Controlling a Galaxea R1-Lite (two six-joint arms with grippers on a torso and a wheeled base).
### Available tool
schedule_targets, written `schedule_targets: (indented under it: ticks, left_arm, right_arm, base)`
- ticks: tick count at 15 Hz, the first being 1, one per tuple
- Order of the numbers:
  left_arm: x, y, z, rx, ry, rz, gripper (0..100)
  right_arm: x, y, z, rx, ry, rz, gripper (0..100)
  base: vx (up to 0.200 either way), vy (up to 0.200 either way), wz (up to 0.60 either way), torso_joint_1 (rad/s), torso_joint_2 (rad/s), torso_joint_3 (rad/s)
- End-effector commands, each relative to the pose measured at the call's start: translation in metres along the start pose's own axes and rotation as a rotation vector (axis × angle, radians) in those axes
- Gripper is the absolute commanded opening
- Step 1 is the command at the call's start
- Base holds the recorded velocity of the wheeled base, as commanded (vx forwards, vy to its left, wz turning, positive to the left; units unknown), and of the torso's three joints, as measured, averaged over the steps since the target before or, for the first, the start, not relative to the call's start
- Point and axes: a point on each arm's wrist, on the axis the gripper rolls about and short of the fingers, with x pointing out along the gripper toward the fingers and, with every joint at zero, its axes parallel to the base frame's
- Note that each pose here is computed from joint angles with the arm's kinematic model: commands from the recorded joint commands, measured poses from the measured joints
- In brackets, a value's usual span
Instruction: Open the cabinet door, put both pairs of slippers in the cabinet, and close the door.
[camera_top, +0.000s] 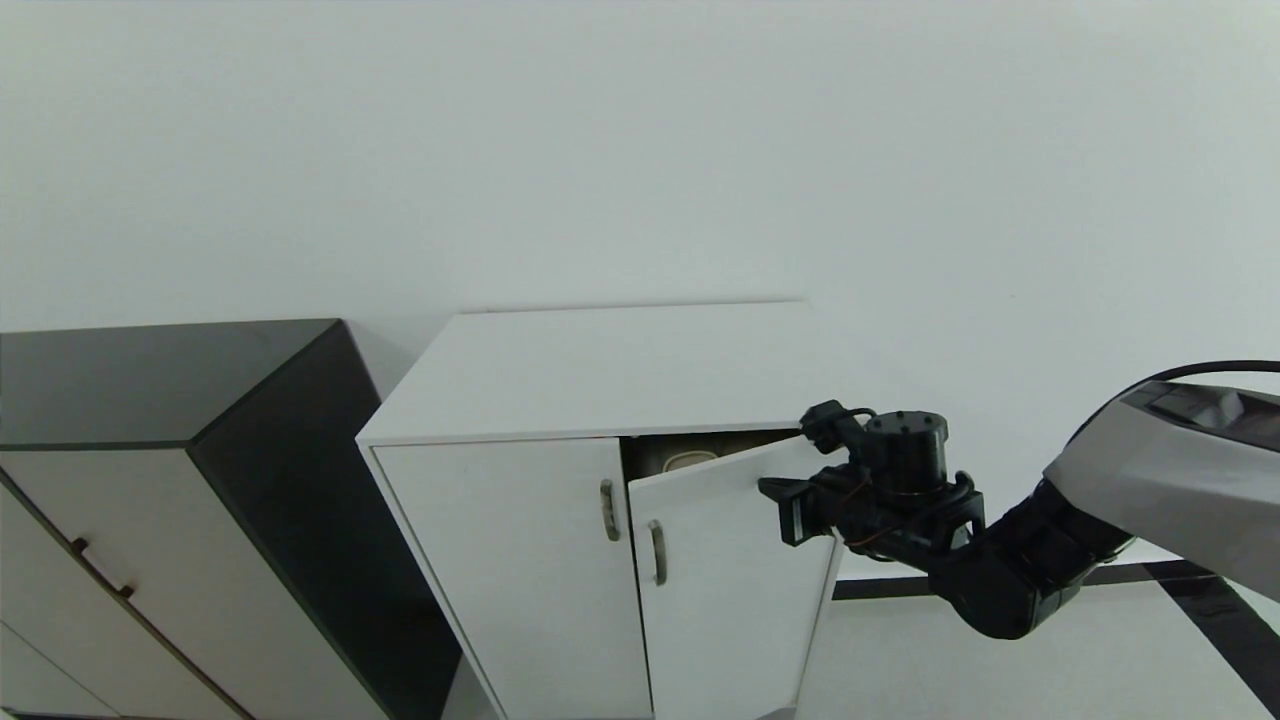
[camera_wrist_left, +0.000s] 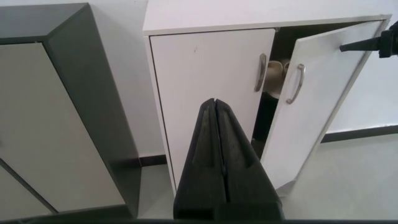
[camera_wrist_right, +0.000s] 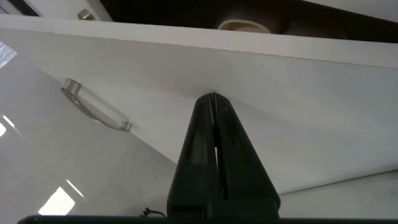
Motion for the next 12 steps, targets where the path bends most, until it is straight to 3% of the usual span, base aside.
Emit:
schedule_targets:
  ticks: [1,12]
  left_arm:
    - [0.0,0.0,0.0,0.001,0.0,-0.001,0]
    - [0.0,0.0,0.0,-0.004,0.0,0.001,0]
  right_arm:
    - [0.006,-0.006,-0.004,0.004,0.003,-0.013,0]
    - [0.019,-0.023,-0.003,0.051,-0.021,-0.043,0]
  base:
    - [0.0,0.0,0.0,0.0,0.0,0.0]
    - [0.0,0.0,0.0,0.0,0.0,0.0]
